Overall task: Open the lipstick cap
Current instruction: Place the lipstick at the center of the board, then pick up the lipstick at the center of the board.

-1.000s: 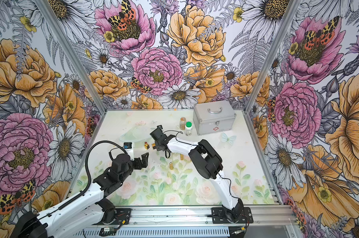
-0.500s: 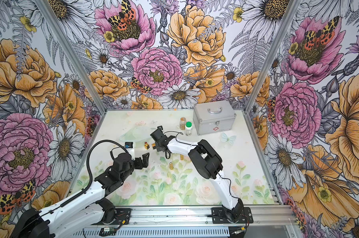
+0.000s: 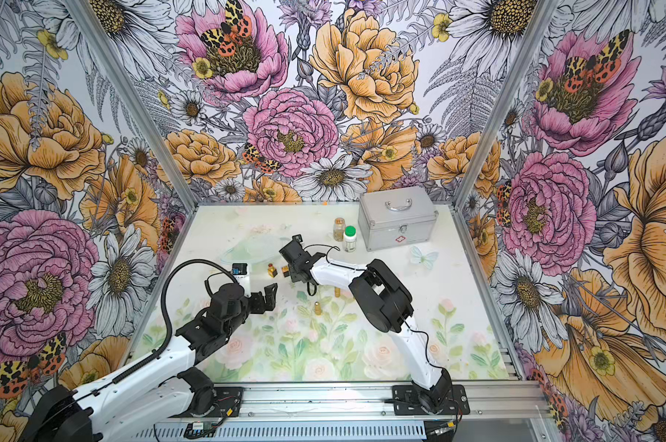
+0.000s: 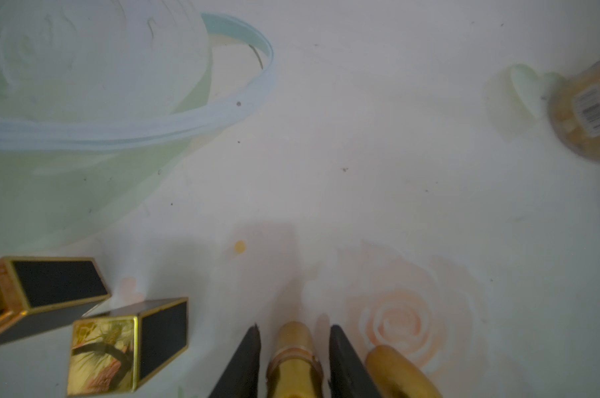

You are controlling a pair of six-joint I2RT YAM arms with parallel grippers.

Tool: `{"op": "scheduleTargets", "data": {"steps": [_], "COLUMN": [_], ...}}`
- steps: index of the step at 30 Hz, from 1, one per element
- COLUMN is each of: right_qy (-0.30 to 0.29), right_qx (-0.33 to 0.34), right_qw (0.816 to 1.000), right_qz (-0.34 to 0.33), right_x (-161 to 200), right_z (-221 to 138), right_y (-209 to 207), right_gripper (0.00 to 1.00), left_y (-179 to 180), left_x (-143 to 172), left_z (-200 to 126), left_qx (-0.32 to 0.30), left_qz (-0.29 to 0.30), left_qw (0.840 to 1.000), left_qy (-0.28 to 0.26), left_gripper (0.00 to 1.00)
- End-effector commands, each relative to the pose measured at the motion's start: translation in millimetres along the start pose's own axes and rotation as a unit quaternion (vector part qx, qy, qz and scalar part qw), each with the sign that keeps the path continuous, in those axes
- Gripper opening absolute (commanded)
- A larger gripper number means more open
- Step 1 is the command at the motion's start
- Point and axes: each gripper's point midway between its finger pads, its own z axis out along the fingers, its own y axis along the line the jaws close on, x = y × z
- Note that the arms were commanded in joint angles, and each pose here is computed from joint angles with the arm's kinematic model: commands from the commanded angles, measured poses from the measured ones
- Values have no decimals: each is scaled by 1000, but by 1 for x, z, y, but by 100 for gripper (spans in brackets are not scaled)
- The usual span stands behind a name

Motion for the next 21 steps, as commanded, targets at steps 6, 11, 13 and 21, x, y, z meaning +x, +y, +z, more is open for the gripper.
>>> {"op": "scheduleTargets", "data": {"steps": [6, 11, 13, 21], "right_qy": [-50, -47, -42, 17], "right_qx": [-39, -25, -17, 27], "right_qw": [998, 998, 998, 998], "right_qz": [17, 28, 30, 63], "right_x": [-49, -63, -64, -45], "right_z": [-59, -90, -101, -125], "right_y": [3, -24, -34, -88], "right_gripper": [45, 48, 49, 54], "left_y": [-14, -26, -32, -68], "left_x": [-27, -33, -36, -35], "left_z": [-4, -1, 1, 14], "left_qx": [26, 40, 45, 66], "left_qz": [-6, 10, 20, 80], "left_qw": [999, 999, 999, 995], "left_qy": [-24, -19, -17, 3], "left_gripper": [99, 99, 99, 99]}}
